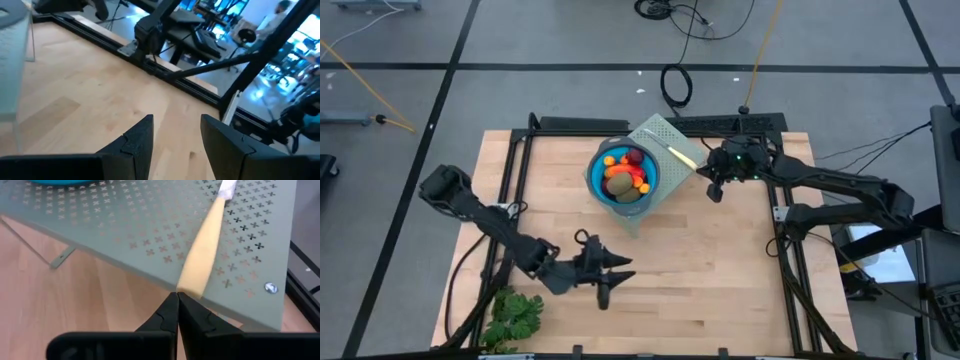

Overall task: Pick & Place Fruit
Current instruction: Put the knife on the shelf, then return to Home Position

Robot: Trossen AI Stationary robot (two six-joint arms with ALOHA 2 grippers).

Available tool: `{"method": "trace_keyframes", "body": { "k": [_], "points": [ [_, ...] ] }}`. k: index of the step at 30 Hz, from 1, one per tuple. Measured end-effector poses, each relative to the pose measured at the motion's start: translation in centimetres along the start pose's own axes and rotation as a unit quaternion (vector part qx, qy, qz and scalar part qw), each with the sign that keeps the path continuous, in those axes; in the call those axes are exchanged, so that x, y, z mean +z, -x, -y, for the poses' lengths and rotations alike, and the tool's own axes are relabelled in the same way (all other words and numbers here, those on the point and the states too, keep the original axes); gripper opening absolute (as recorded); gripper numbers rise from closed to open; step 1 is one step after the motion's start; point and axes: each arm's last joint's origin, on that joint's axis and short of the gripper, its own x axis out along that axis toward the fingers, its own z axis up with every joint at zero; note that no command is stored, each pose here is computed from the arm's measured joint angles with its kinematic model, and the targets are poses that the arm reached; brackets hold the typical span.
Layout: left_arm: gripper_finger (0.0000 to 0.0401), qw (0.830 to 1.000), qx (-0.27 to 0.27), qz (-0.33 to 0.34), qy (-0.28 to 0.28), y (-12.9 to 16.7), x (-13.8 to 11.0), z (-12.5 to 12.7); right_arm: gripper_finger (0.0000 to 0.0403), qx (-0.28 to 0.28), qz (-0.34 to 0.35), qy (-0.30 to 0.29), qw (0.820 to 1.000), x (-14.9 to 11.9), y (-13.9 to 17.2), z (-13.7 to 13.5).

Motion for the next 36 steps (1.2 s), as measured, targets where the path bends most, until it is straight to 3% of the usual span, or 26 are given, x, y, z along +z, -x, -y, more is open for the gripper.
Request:
{"method": "trace_keyframes", "body": {
  "k": [19, 25, 31, 36],
  "points": [
    [0.0161, 1.0, -0.026, 0.002, -0.015, 4.9, 0.1, -5.7, 0.0, -0.013, -0.01, -0.023, 1.0, 0.7, -0.6, 0.2],
    [0.0161, 0.997, -0.067, 0.025, -0.023, 5.9, 0.1, -7.7, 0.0, 0.019, -0.05, -0.034, 0.998, -0.3, 1.5, -0.3],
    [0.0161, 0.991, -0.11, 0.064, -0.043, 7.2, -0.4, -10.1, 0.0, 0.078, 0.016, -0.044, 0.996, 0.3, 4.9, -1.1],
    [0.0161, 0.99, -0.124, 0.061, -0.038, 7.8, -0.8, -12.0, 0.0, 0.081, 0.069, -0.039, 0.994, 0.5, 7.6, -1.4]
  ]
}}
